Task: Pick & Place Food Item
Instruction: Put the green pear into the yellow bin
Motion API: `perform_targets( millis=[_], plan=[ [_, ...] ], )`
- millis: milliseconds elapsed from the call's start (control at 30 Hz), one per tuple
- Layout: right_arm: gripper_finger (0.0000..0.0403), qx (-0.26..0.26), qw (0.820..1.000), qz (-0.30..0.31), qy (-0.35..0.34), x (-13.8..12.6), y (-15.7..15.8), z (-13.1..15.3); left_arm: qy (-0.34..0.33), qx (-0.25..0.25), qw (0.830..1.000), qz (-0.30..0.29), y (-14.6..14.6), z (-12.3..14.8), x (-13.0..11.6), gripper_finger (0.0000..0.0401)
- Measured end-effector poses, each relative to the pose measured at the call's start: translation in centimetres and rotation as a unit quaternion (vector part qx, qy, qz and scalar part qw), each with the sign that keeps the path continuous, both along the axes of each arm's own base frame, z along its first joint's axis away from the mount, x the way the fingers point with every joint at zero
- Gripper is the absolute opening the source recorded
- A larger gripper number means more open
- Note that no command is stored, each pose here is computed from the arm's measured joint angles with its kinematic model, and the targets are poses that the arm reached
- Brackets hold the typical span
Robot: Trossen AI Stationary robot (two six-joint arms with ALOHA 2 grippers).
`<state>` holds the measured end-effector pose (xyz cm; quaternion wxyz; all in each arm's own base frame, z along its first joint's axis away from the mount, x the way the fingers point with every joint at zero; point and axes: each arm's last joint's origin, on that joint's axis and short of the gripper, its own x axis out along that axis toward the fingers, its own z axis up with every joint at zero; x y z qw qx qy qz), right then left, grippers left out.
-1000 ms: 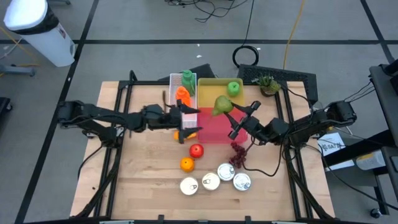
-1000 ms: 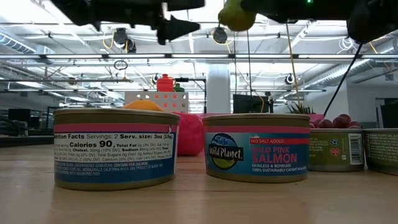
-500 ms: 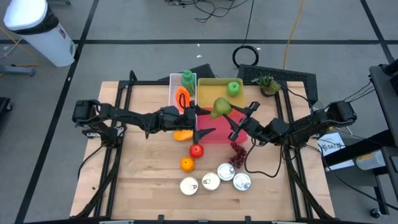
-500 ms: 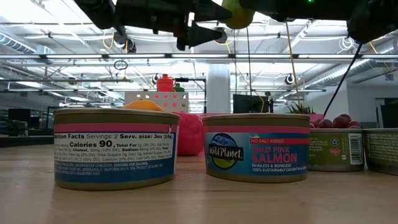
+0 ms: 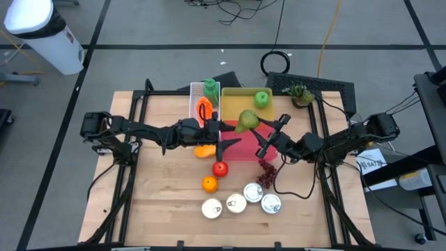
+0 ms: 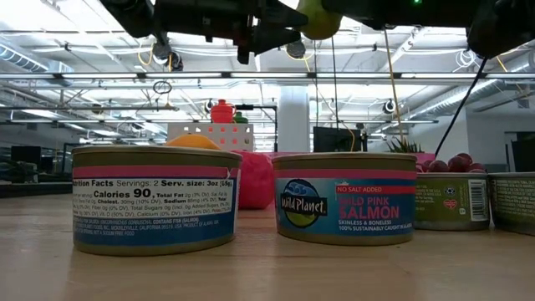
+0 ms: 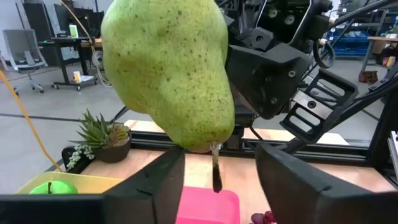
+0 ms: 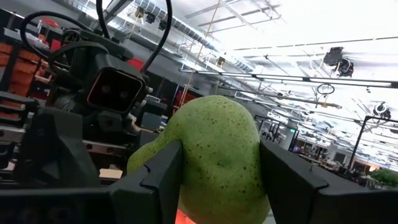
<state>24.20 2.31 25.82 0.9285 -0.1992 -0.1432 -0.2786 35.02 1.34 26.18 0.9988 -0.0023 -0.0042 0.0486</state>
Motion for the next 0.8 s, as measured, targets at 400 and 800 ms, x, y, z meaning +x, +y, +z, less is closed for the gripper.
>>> perform_targets(
  millis=[400, 800],
  plan=[
    [0.0174, -0.001, 1.000, 0.000, 0.006, 0.05, 0.01, -0.08, 0.008, 0.000, 1.000, 0.000, 0.00, -0.15, 0.00, 0.0088],
    [0.0176, -0.002, 0.999, -0.004, 0.034, 0.28, 0.01, -0.53, 0.028, 0.003, 0.999, 0.042, 0.23, -0.38, -0.15, 0.0009]
  ],
)
